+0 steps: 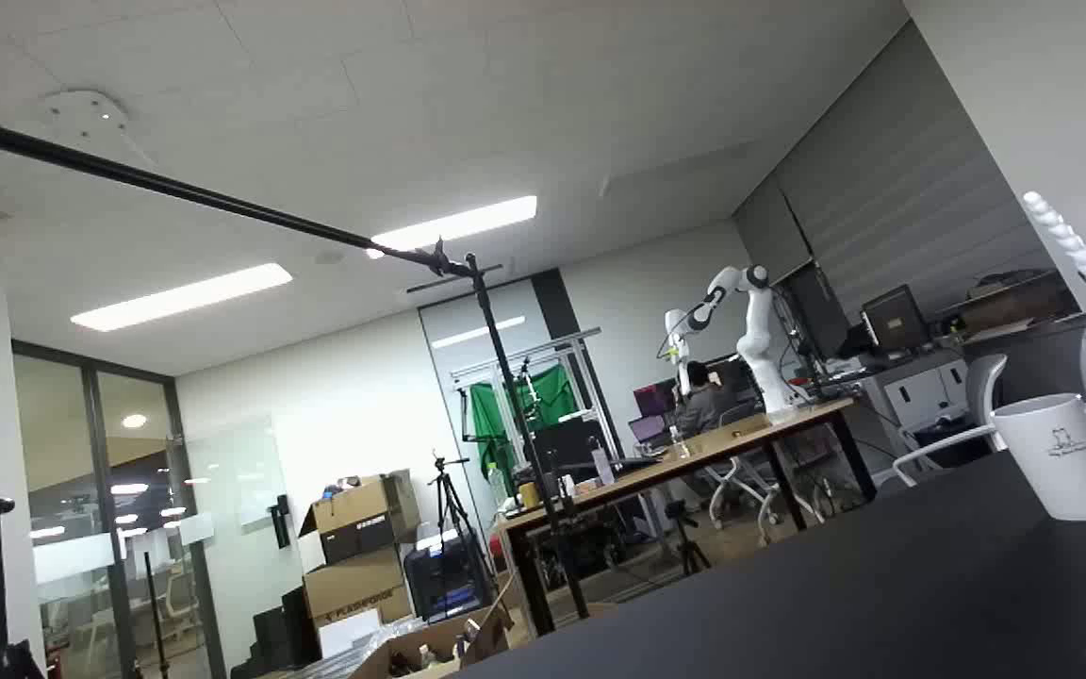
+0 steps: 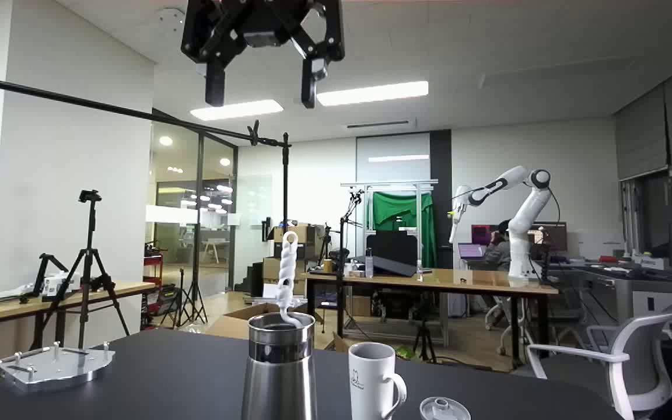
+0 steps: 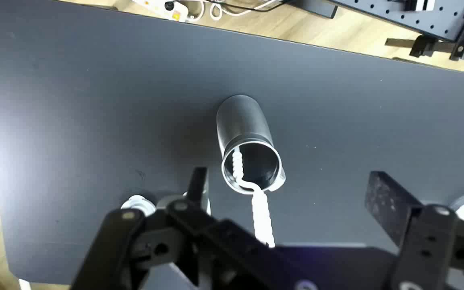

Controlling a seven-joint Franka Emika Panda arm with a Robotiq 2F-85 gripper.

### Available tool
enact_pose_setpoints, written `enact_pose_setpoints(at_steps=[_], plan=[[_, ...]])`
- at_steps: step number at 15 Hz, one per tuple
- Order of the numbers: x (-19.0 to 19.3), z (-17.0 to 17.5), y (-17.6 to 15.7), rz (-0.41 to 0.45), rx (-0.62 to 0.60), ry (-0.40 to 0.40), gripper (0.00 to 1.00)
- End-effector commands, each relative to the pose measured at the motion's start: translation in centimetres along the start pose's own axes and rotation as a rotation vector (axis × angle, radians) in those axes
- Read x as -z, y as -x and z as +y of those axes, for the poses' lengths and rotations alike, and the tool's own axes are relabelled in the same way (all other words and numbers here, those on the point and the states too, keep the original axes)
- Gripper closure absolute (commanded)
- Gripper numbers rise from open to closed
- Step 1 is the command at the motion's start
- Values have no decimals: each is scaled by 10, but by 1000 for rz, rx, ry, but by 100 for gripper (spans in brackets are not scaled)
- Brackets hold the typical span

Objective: Move the brush inside the silver flask up and down

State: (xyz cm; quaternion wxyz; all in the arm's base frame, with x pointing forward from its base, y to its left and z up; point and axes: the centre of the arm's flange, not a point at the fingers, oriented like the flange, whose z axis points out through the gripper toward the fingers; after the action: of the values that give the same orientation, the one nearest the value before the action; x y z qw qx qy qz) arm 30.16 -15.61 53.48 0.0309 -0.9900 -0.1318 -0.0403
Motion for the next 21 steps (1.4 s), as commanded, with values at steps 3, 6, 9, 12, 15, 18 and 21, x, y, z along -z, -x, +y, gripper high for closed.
enact_pose_setpoints(at_steps=[3, 6, 9, 12, 15, 18, 21], plan=[[1, 0, 0, 3, 0, 2, 0], [1, 0, 0, 4, 0, 2, 0], [1, 0, 0, 4, 0, 2, 0], [1, 0, 0, 4, 0, 2, 0], [-17, 5, -25, -42, -65, 36, 0], [-42, 4, -64, -78, -171, 102, 0], [-71, -5, -106, -105, -289, 146, 0]])
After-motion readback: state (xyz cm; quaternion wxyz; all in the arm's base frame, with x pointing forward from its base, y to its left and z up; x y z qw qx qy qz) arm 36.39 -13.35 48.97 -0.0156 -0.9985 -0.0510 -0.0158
